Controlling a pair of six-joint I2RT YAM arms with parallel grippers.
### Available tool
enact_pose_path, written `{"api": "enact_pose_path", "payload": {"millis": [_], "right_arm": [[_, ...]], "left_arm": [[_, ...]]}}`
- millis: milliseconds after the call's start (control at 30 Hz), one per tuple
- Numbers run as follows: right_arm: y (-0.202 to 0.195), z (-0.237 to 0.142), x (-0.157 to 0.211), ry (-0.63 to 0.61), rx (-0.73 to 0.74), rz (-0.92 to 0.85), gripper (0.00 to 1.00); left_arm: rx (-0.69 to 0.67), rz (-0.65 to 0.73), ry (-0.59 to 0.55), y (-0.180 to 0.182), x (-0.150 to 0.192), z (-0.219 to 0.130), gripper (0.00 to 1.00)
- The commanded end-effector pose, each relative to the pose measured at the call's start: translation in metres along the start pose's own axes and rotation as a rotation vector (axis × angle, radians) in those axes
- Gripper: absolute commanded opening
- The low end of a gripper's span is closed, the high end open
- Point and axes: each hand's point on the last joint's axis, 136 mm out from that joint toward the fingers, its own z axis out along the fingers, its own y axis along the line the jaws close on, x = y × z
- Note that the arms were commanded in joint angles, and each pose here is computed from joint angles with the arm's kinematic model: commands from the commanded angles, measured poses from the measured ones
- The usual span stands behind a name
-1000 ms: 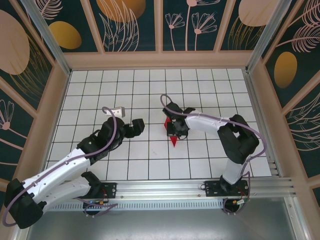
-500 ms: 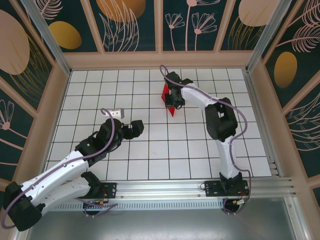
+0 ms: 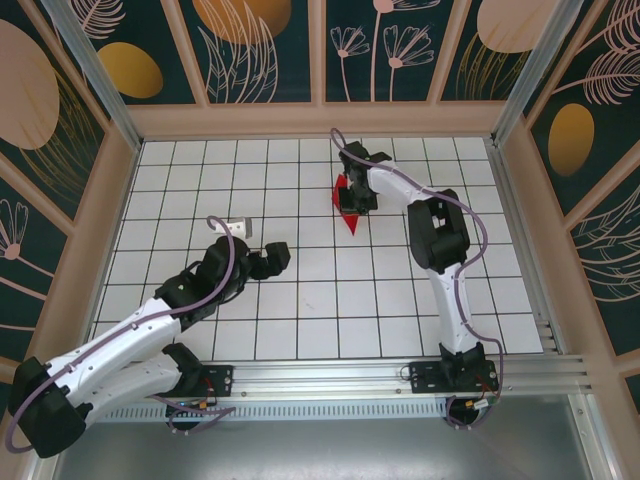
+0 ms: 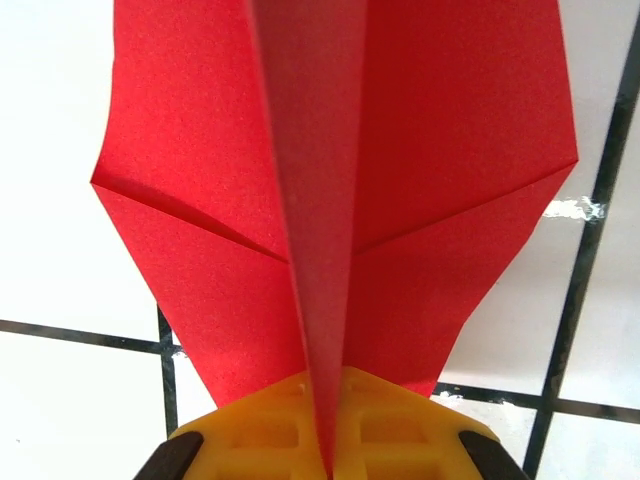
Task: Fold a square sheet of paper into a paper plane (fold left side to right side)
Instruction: Place the paper plane at the top-center of the table.
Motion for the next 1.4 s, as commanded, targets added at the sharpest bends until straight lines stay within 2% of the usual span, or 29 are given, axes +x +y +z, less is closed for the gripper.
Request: {"api": "enact_pose_path", "payload": {"millis": [0,100,300,500,867,1200,1267,1367], "right_arm": [[-0.003,0.011,0.007,0.046,0.014,-0.02,0.09],[-0.007,0.019,0.013,0.064,0.023,-0.016,0.1],[-0.007,0.026,0.022,0.085,0.018,-0.011,0.19],[-0.005,0.015,0.017,0.068,0.022,-0.02,0.21],[0.003,-0.03,0.005,-0.008,0.078,-0.047,0.28],[0.012,-0.09,0.014,-0.105,0.111,-0.067,0.43],[0.008,-0.108,0.017,-0.144,0.114,-0.058,0.46],[0.0,-0.14,0.024,-0.242,0.109,-0.039,0.56]], "left_arm": [[-0.003,0.025,0.017,0.0,0.002,0.001,0.99],[-0.004,0.027,0.018,0.0,0.002,0.001,0.99],[-0.002,0.028,0.02,-0.001,0.002,0.002,0.99],[0.0,0.032,0.023,-0.003,0.001,0.002,0.99],[-0.053,0.029,0.017,0.006,0.0,0.004,0.98],[-0.135,0.005,-0.008,0.021,-0.013,0.005,0.99],[-0.151,-0.009,-0.025,0.028,-0.02,0.004,0.99],[-0.195,-0.027,-0.072,0.046,-0.037,0.002,0.98]]}}
